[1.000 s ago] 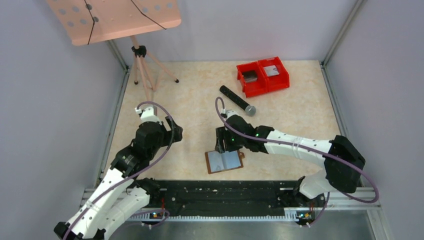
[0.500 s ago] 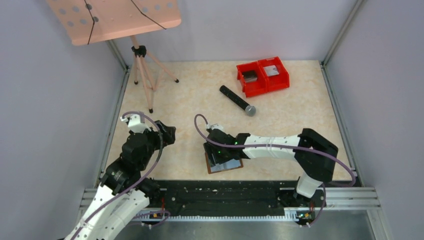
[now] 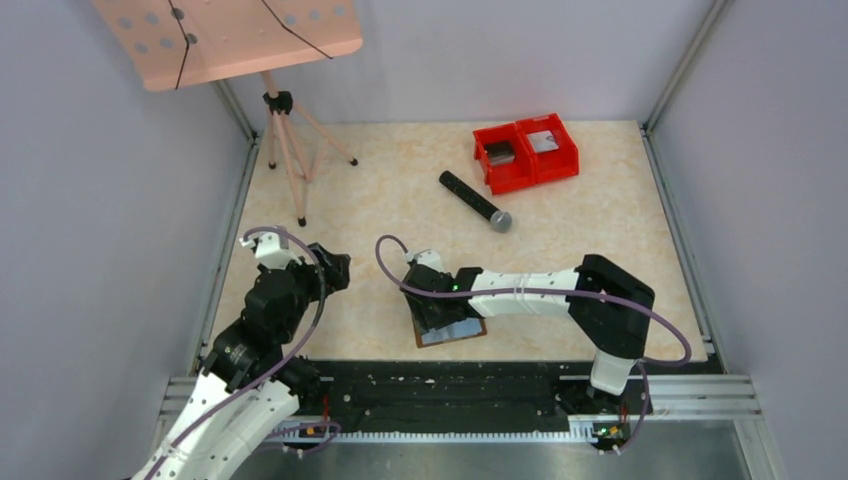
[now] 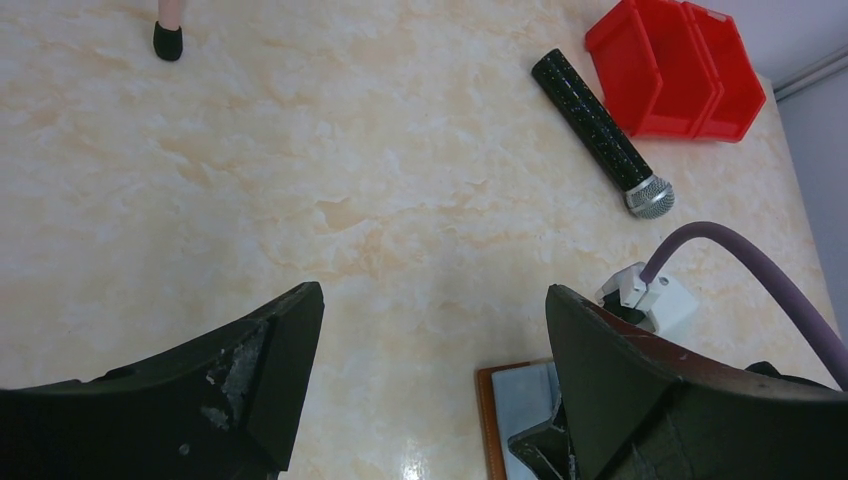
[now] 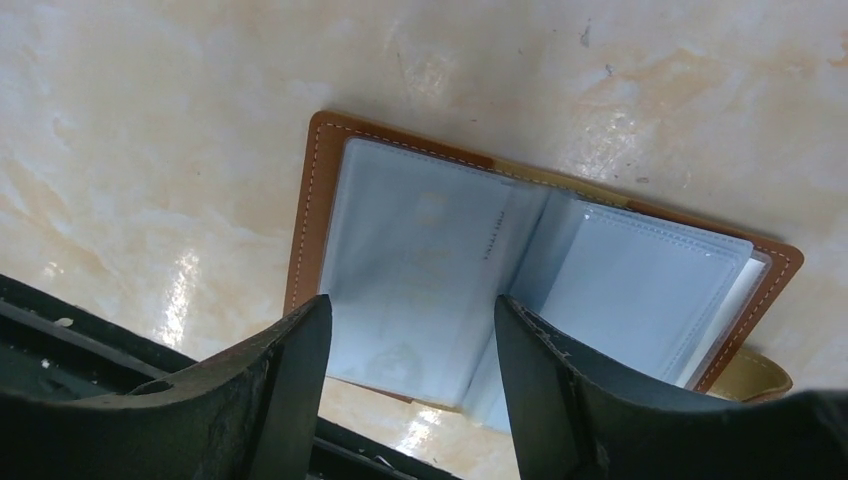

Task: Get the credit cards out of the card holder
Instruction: Remove the credit card from the card holder.

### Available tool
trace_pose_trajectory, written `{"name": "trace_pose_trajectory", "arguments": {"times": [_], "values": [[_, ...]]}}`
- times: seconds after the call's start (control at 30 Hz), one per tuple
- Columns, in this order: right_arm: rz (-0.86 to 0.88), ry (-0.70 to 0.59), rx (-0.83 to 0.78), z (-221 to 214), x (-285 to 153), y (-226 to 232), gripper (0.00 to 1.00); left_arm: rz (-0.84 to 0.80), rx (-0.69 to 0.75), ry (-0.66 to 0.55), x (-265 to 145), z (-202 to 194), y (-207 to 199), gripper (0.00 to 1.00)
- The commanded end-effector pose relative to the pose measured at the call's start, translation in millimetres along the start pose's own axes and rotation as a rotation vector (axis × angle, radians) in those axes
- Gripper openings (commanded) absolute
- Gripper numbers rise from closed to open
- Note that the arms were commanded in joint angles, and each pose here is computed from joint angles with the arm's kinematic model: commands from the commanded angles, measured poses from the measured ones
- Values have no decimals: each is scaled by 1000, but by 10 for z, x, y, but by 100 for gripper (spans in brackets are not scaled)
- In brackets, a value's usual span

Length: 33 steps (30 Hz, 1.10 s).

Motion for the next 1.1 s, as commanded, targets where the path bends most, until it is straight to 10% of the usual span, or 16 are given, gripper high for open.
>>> {"name": "trace_pose_trajectory", "arguments": {"times": [0.0, 0.7, 1.07], "values": [[-23, -16, -4, 22, 13, 63, 61, 6, -22, -47, 17, 73, 0, 87], [-47, -13, -11, 5, 86, 50, 66, -2, -39, -34, 27, 13, -6, 87], [3, -41, 24, 65, -6, 120, 47, 0, -64, 7, 59, -92, -14, 85]]}}
Point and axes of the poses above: each gripper's point midway between its finger pads, its own x axis out along the fingers, its own y axis along the line the jaws close on, z = x × y, the point moved 5 cm from there along -x, back along the fingers, and after that the axes turned 15 degrees about x, right-handed, at the moved point
